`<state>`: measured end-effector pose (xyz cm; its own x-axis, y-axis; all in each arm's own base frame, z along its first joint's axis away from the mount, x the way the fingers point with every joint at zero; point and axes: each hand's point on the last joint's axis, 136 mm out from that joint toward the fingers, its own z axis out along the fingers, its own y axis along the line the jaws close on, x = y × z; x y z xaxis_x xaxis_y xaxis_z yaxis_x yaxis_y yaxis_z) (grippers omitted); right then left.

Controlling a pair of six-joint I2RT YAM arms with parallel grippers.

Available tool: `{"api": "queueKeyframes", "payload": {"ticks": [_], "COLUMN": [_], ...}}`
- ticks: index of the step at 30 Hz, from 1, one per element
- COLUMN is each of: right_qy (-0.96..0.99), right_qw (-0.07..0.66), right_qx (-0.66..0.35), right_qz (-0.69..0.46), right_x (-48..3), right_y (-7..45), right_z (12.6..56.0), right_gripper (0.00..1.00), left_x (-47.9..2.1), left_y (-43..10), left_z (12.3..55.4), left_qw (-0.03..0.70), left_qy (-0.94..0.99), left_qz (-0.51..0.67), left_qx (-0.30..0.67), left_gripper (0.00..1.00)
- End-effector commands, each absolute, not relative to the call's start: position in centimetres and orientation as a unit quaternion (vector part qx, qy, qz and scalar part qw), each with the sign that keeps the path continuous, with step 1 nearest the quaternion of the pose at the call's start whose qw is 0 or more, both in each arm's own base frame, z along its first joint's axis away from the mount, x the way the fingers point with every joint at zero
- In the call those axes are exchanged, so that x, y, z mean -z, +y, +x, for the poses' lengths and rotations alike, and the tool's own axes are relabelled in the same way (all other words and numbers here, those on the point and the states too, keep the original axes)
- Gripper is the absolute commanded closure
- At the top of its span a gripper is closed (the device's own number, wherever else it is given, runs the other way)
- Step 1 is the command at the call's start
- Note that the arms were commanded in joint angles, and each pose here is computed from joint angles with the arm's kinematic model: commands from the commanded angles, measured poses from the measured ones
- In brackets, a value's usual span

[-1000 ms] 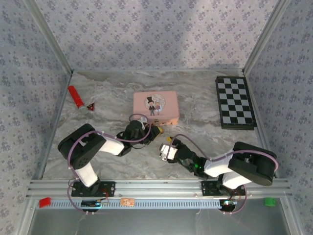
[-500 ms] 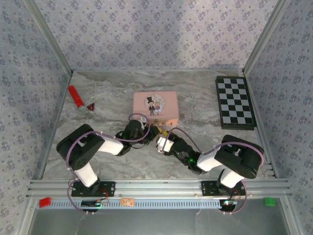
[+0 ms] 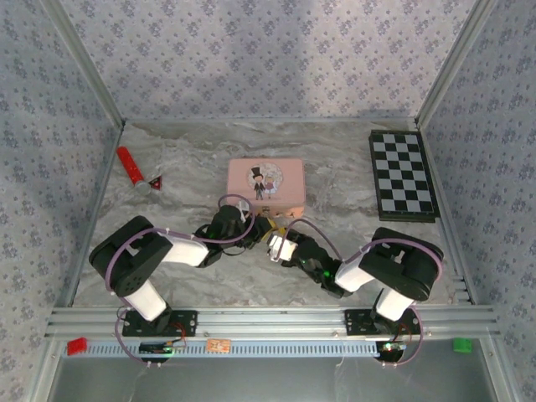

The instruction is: Unlock the padlock with the key

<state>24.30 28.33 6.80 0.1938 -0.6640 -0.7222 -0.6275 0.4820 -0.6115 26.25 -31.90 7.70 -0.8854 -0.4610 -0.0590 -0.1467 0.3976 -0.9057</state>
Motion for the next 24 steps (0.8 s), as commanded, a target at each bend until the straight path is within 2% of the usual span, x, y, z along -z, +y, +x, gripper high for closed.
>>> {"api": "queueKeyframes", "payload": {"ticks": [1,24], "right_qy": [0.627,0.634], "right_qw": [0.6,0.598], "right_qx": [0.007,0.01], "right_qz": [-0.497,-0.491], "right_x": [-8.03,-8.02], "right_y": [29.21,29.31], "right_z": [24.47,24.52], "right_gripper": [0.69,0.82], "left_x": [-12.13,-11.64], "left_y": [-33.06,-33.1], "left_z": [26.7,26.56], "left_qw": [0.181,0.178], "left_qy": [0.787,0.792], "left_qz": [-0.152,-0.152], "left_qx": [0.57,0.564], "left_gripper": [0.99,0.99]}}
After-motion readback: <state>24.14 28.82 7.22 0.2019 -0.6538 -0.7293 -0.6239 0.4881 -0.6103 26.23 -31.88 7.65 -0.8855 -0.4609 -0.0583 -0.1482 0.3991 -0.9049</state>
